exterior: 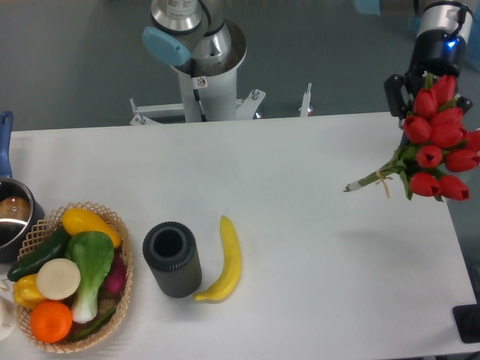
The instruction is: Place the flowers on the table
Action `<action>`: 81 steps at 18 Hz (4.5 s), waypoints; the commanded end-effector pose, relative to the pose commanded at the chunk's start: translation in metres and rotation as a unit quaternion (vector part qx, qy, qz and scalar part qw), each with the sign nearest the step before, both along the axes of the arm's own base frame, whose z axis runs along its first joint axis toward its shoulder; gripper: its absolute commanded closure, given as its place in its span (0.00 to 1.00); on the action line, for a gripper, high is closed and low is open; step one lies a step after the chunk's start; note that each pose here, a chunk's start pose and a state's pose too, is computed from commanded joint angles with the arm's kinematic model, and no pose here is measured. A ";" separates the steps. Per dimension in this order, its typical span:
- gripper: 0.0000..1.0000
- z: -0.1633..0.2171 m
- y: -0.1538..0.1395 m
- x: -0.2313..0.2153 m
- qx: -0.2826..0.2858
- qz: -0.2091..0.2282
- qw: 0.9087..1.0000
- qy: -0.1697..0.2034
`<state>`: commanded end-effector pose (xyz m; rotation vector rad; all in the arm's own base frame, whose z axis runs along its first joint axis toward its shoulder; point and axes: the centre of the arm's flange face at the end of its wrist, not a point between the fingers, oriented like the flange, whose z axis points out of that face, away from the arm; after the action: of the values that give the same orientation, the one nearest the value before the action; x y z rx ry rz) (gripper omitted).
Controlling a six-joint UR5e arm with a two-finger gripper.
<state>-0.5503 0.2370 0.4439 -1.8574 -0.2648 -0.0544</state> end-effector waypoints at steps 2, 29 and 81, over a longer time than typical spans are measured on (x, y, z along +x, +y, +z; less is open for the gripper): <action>0.67 -0.002 0.001 0.002 -0.001 -0.001 1.000 -0.002; 0.67 -0.085 0.100 0.054 -0.316 0.000 0.948 -0.015; 0.00 -0.004 -0.015 0.044 -0.486 0.019 0.864 0.130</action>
<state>-0.5068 0.2217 0.4400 -2.8272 -0.1389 0.4346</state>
